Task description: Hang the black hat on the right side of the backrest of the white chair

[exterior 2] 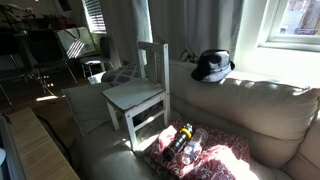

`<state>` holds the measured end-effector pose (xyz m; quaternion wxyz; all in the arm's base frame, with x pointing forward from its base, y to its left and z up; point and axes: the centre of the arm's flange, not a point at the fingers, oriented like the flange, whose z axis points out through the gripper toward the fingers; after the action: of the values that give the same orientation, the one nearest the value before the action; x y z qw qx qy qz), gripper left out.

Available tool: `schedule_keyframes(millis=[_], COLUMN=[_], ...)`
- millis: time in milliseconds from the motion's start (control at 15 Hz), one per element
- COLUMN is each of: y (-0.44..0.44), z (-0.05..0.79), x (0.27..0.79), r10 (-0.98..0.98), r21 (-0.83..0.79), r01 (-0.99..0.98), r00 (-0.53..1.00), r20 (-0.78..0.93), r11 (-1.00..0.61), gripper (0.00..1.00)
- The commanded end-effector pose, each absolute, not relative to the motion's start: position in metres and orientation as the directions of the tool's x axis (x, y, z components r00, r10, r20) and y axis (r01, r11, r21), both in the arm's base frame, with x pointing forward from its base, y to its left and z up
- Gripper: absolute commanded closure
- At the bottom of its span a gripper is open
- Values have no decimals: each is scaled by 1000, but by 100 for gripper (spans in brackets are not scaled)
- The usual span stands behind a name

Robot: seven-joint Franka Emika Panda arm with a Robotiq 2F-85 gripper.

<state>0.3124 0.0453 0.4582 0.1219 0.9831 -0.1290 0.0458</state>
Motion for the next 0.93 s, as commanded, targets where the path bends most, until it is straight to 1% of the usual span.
schedule_keyframes(millis=[0, 200, 467, 600, 667, 867], y=[21, 5, 0, -3, -4, -8], z=[450, 444, 430, 423, 433, 421], x=[400, 449, 514, 540, 493, 522], r10=[-420, -522, -614, -659, -618, -651], r21=[187, 137, 77, 21, 45, 24], r01=[-436, -544, -637, -679, -641, -669], r00=[899, 837, 763, 718, 755, 730], r20=[122, 164, 200, 224, 217, 210], r11=[-880, -828, -767, -734, -766, -743], gripper=[0, 0, 0, 0, 0, 0])
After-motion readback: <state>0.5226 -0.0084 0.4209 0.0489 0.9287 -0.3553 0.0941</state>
